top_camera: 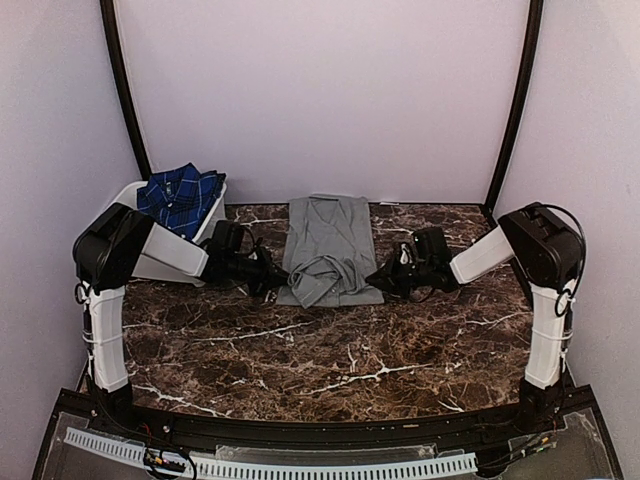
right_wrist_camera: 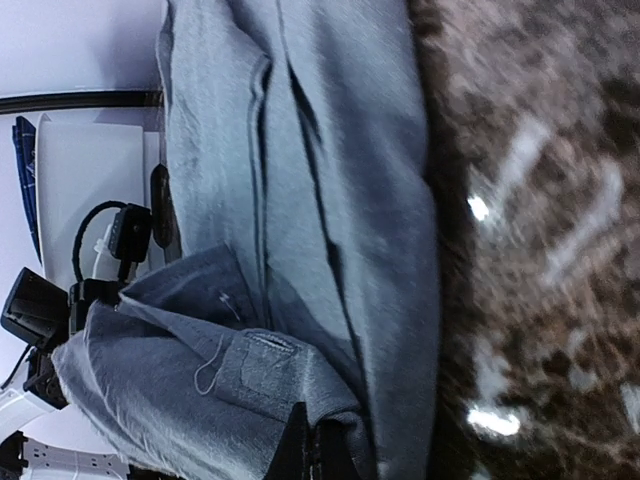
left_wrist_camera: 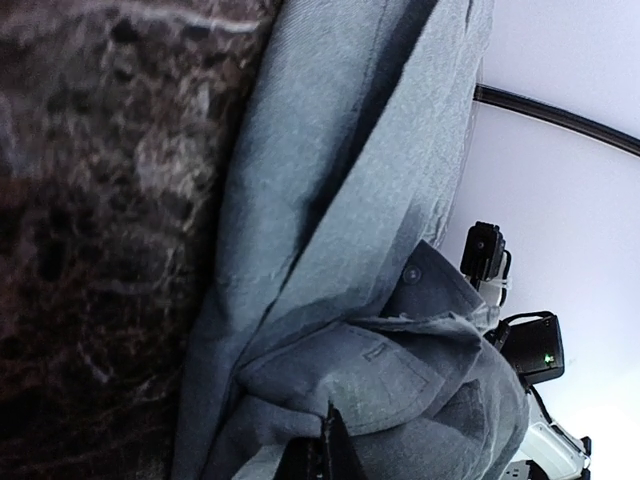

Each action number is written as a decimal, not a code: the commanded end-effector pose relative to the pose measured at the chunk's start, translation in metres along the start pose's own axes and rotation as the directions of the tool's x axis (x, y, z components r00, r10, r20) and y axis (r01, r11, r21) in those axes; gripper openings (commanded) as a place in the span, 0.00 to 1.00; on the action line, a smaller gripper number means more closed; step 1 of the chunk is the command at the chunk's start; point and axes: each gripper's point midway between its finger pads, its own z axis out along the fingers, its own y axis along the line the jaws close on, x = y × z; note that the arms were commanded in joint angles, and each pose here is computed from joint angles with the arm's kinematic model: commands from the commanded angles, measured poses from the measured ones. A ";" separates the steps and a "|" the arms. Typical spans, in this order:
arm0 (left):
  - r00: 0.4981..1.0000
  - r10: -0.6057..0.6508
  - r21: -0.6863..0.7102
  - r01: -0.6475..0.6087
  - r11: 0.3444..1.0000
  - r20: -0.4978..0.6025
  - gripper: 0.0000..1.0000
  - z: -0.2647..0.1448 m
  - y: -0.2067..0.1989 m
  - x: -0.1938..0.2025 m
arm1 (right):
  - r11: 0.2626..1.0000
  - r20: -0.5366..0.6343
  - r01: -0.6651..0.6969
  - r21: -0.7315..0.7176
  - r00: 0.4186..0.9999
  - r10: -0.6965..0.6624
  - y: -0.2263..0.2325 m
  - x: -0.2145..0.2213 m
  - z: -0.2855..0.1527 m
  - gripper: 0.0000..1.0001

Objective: Fold and stack the long sleeve shirts
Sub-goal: Fold the rectangle-folded shirt at the center of the board, then adjust the 2/3-rectangle-folded shirt at the center of the board.

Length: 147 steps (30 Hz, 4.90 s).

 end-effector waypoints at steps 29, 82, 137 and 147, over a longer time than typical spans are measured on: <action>0.995 0.021 -0.070 -0.014 0.997 0.094 0.01 -0.012 -0.018 0.049 | 0.997 0.057 0.068 -0.025 0.996 -0.067 0.023 0.006 -0.044 0.16; 0.892 0.422 -0.207 -0.387 0.898 0.160 0.73 -0.090 -0.067 0.032 | 0.627 -0.262 0.775 0.074 0.622 -0.738 0.100 0.137 0.045 0.11; 0.855 0.511 -0.212 -0.518 0.829 -0.089 0.32 0.090 -0.048 0.008 | 0.687 -0.067 0.469 0.556 0.848 -0.525 -0.016 -0.065 -0.003 0.26; 0.819 0.573 -0.252 -0.554 0.794 0.004 0.40 0.051 -0.088 0.003 | 0.685 -0.047 0.463 0.563 0.845 -0.533 -0.002 -0.071 -0.027 0.26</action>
